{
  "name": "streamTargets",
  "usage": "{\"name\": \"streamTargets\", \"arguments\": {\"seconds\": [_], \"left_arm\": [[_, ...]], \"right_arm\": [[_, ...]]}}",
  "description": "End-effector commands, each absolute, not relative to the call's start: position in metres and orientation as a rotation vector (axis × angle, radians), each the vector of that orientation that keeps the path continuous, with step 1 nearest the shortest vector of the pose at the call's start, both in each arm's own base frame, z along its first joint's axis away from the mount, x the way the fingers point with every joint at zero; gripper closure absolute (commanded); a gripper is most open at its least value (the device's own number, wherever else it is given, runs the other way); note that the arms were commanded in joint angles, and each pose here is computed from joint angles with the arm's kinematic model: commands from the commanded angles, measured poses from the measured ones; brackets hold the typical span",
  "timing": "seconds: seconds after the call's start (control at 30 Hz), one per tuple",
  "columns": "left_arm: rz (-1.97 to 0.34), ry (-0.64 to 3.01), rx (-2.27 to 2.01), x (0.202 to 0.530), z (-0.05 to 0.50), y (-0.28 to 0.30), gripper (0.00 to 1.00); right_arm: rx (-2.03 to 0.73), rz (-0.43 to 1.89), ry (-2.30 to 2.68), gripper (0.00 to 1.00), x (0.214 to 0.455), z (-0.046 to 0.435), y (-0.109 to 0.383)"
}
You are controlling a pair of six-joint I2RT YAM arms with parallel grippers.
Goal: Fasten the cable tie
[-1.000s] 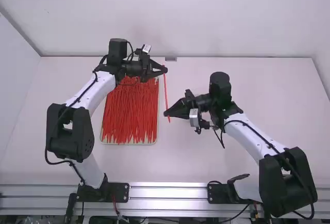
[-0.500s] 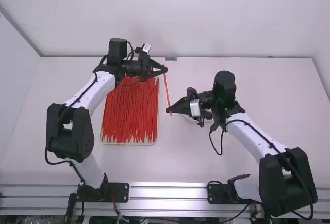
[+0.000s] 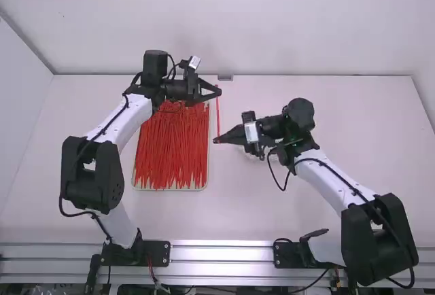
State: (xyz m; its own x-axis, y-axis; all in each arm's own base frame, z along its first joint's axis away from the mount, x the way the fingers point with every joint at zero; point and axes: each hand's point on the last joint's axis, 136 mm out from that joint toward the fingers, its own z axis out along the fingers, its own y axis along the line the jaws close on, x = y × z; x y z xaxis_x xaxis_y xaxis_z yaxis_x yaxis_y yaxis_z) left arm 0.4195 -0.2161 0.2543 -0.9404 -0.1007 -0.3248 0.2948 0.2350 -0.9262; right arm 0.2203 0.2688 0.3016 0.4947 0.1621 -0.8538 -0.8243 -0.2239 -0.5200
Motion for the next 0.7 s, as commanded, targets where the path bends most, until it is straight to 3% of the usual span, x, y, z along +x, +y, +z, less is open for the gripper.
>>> {"name": "streamTargets", "arguments": {"seconds": [0.0, 0.37, 0.67], "left_arm": [[-1.686, 2.159, 0.229, 0.425, 0.254, -0.211, 0.98], [-1.493, 1.879, 0.547, 0.439, 0.282, -0.212, 0.99], [-1.298, 1.547, 0.875, 0.435, 0.313, -0.216, 0.99]], "right_arm": [[-1.405, 1.210, 0.854, 1.00, 0.230, 0.322, 0.274], [-0.875, 1.511, 1.255, 1.00, 0.273, 0.361, 0.266], [-0.702, 1.682, 1.445, 1.00, 0.284, 0.353, 0.260]]}}
